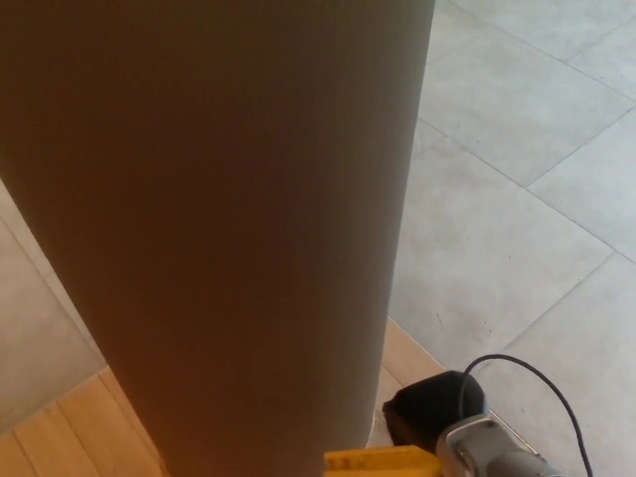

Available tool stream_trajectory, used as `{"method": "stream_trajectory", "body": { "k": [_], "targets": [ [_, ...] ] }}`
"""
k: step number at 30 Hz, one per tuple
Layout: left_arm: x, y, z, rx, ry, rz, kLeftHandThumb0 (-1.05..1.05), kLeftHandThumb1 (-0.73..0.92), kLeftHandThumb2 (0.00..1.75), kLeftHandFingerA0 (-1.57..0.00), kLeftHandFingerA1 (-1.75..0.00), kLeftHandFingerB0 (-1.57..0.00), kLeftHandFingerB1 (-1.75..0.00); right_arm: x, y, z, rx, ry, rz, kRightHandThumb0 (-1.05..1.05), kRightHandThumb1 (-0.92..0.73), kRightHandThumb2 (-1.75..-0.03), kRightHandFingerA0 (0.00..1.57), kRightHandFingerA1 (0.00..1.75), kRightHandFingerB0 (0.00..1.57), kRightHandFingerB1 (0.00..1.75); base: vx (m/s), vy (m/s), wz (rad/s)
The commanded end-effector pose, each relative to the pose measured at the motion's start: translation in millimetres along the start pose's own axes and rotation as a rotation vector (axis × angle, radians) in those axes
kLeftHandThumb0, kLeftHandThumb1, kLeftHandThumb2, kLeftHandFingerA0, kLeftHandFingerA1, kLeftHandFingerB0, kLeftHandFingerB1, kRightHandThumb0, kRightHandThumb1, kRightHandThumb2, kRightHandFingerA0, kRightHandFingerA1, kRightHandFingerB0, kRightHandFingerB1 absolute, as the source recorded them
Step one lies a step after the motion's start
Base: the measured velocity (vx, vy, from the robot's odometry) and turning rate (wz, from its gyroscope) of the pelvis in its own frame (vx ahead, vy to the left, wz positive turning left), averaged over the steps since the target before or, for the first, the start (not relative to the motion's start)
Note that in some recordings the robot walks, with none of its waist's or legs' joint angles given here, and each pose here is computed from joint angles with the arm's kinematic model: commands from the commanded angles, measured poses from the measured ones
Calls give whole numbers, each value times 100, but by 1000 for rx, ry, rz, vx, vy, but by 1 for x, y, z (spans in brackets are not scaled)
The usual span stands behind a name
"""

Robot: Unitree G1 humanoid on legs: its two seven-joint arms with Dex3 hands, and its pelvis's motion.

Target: The robot uses its right hand to pick up a caution sign board kept on the stair and turn around and walk towards a pillar and place the sign against it

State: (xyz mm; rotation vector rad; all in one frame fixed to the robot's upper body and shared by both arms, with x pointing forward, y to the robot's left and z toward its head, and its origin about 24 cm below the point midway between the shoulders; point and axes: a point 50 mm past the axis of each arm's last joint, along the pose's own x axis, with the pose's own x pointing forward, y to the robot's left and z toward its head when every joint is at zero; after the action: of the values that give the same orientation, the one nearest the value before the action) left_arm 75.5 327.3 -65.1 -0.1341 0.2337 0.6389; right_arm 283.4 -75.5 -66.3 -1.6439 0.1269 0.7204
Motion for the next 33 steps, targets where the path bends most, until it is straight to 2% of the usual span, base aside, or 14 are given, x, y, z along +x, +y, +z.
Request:
{"method": "stream_trajectory", "body": {
  "k": [1,5,6,8,13,17,19,22,25,27,29,30,31,33],
  "targets": [
    [-2,7,3,-7,-10,3,-51,23,84,-121,-100,-99,-86,1,-6,2,65,-72,5,-25,-53,-78,76,157,80,88,0,0,0],
    [-4,9,4,-3,-9,4,-51,23,85,-123,-101,-100,-86,2,-9,0,80,-74,31,-27,-59,-80,72,149,78,86,0,0,0],
    [-4,9,2,-24,-10,3,-41,26,78,-128,-91,-102,-79,3,-14,0,85,-86,33,-25,-60,-83,76,148,79,93,0,0,0],
    [-4,8,4,-8,0,1,-46,23,86,-122,-101,-97,-86,4,-16,0,92,-90,38,-25,-60,-80,77,138,80,87,0,0,0],
    [-2,3,6,4,-3,-20,-48,25,85,-121,-101,-98,-87,7,-19,1,79,-76,97,-26,-57,-77,72,144,80,76,0,0,0],
    [-1,2,6,24,-3,-27,-46,23,88,-116,-102,-97,-87,8,-22,12,124,-115,86,-30,-55,-82,76,137,83,86,0,0,0],
    [0,1,8,39,0,-26,-44,23,88,-117,-101,-97,-88,8,-25,15,143,-133,67,-29,-55,-83,75,143,82,88,0,0,0],
    [-1,4,6,33,10,-38,-44,24,87,-116,-102,-96,-87,10,-41,28,121,-198,-4,-21,-57,-95,73,157,74,108,0,0,0],
    [-2,4,4,31,12,-44,-46,23,86,-120,-102,-97,-87,11,-50,30,125,-224,-44,-19,-57,-95,76,152,76,109,0,0,0],
    [-2,3,3,31,16,-48,-45,28,75,-124,-93,-101,-78,12,-57,32,132,-228,-51,-20,-57,-97,75,150,75,106,0,0,0],
    [-1,2,2,40,17,-47,-44,27,77,-122,-93,-100,-79,13,-70,36,116,-253,-95,-20,-54,-96,77,139,79,96,0,0,0],
    [-2,1,1,43,22,-46,-45,28,76,-121,-92,-100,-79,13,-71,36,106,-255,-97,-21,-56,-95,76,142,79,99,0,0,0],
    [-2,1,0,42,25,-50,-47,28,76,-122,-92,-100,-79,14,-76,38,84,-266,-109,-24,-61,-94,77,161,78,113,0,0,0],
    [-2,1,0,42,26,-56,-48,29,75,-121,-92,-100,-79,14,-79,39,78,-273,-114,-22,-61,-98,77,163,77,120,0,0,0]
  ]
}}
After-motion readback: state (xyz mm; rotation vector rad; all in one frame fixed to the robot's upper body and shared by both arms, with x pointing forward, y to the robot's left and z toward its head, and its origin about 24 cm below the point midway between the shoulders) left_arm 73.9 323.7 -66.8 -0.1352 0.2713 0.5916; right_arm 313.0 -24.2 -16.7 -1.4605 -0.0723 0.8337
